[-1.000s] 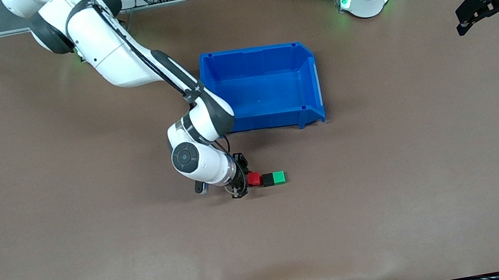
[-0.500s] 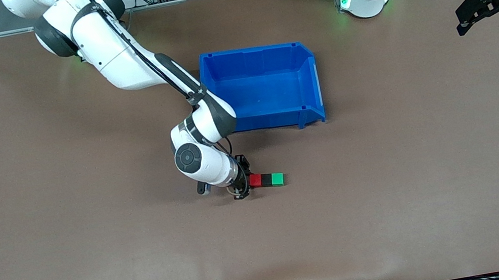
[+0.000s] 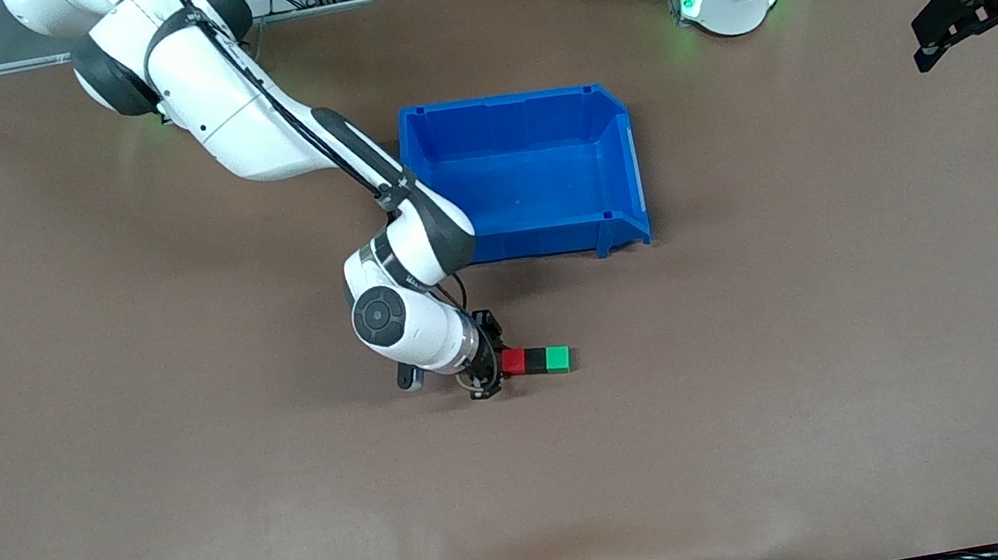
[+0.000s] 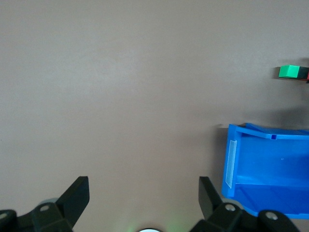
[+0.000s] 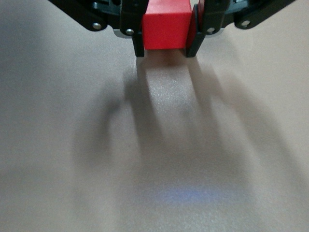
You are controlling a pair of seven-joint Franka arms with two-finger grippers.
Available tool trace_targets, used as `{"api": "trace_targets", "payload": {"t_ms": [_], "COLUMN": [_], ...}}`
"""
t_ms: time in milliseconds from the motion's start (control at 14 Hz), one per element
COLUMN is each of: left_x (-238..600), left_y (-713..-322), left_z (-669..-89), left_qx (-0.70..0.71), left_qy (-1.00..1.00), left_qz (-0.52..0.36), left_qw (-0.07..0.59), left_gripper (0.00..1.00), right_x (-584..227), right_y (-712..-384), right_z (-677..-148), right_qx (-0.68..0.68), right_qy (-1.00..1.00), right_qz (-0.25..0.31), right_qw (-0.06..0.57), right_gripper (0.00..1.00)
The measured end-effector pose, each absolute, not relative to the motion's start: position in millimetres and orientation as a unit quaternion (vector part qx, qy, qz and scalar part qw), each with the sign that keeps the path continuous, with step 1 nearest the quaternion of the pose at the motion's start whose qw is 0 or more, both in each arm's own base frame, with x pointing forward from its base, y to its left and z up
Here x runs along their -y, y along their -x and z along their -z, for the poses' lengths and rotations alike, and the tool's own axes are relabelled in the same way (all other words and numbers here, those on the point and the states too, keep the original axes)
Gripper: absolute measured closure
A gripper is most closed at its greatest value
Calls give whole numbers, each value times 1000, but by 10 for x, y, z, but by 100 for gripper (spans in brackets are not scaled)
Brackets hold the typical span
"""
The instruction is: Attach green and red cubes to black cube
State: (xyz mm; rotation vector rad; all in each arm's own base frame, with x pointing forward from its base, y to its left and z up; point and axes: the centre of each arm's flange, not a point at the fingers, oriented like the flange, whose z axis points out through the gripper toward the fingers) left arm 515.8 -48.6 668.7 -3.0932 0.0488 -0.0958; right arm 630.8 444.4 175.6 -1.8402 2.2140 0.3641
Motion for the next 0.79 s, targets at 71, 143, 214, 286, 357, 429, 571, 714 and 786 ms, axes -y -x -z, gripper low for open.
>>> {"api": "trace_targets", "payload": {"t_ms": [71,143,214,286,357,429,571,714,786], "left_x": [486,486,486,486,486,486,486,486,486], "left_y": [-5158,-5158,-5159,-5159,-5159,-5159,-5159,-5160,-5161], "left_z": [-6687,-6687,-6687,-6687,-6687,-6687,-6687,-6685,-6684], "left_qx": [-16,-16,-16,-16,-16,-16,-16,-16,-16], "left_qy": [999,999,999,999,999,999,999,999,999], "left_qz": [31,31,31,31,31,31,31,31,31], "left_qw": [23,23,23,23,23,23,23,23,23], "left_gripper": [0,0,0,0,0,0,0,0,0], "right_x": [-4448,-4452,-4458,-4468,-4476,-4481,-4484,-4484,-4485], "right_y": [-6305,-6302,-6298,-6292,-6285,-6282,-6279,-6279,-6280], "right_z": [-1757,-1757,-1757,-1757,-1756,-1755,-1754,-1755,-1756], "right_qx": [-757,-756,-755,-755,-754,-754,-753,-753,-753], "right_qy": [630,631,633,634,634,635,635,635,635], "right_qz": [-124,-124,-123,-122,-122,-122,-122,-122,-122], "right_qw": [120,119,119,119,119,119,119,119,119], "right_gripper": [60,60,60,60,60,60,60,60,55]}}
